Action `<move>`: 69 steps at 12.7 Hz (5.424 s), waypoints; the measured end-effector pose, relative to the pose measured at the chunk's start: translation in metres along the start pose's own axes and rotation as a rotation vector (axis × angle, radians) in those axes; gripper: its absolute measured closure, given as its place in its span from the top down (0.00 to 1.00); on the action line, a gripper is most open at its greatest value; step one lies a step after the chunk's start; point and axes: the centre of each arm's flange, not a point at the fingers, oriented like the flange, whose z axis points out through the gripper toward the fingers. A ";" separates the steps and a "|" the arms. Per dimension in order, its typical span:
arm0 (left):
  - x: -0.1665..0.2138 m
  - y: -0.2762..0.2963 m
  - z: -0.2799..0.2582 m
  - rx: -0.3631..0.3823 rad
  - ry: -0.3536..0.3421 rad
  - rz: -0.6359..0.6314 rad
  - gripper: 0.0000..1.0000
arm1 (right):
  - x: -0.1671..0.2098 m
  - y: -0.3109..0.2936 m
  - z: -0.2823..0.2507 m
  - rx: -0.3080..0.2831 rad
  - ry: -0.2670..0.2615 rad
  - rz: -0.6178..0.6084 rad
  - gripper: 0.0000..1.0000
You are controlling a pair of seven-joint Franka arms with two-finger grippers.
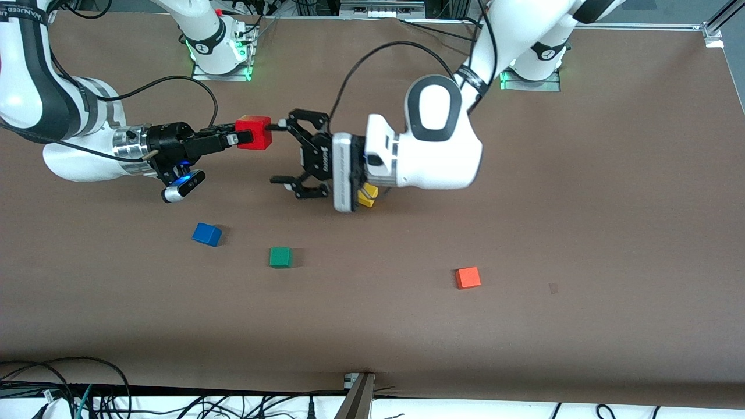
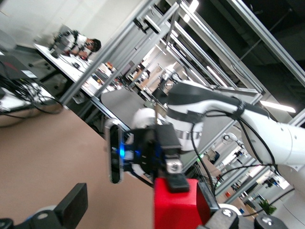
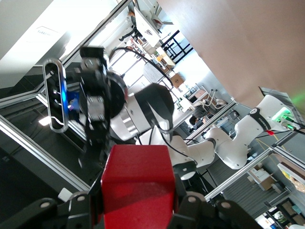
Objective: Pass red block to right arm, stack on blue
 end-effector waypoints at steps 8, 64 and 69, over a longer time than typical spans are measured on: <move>0.054 -0.041 -0.203 0.016 -0.270 0.147 1.00 | 0.017 0.001 -0.014 -0.437 0.194 -0.059 0.56; 0.006 0.132 -0.459 1.362 -0.759 -0.591 1.00 | -0.087 -0.082 -0.139 -1.438 0.423 -0.272 1.00; 0.007 0.130 -0.457 1.389 -0.718 -0.642 1.00 | -0.125 -0.092 -0.125 -1.496 0.439 -0.251 1.00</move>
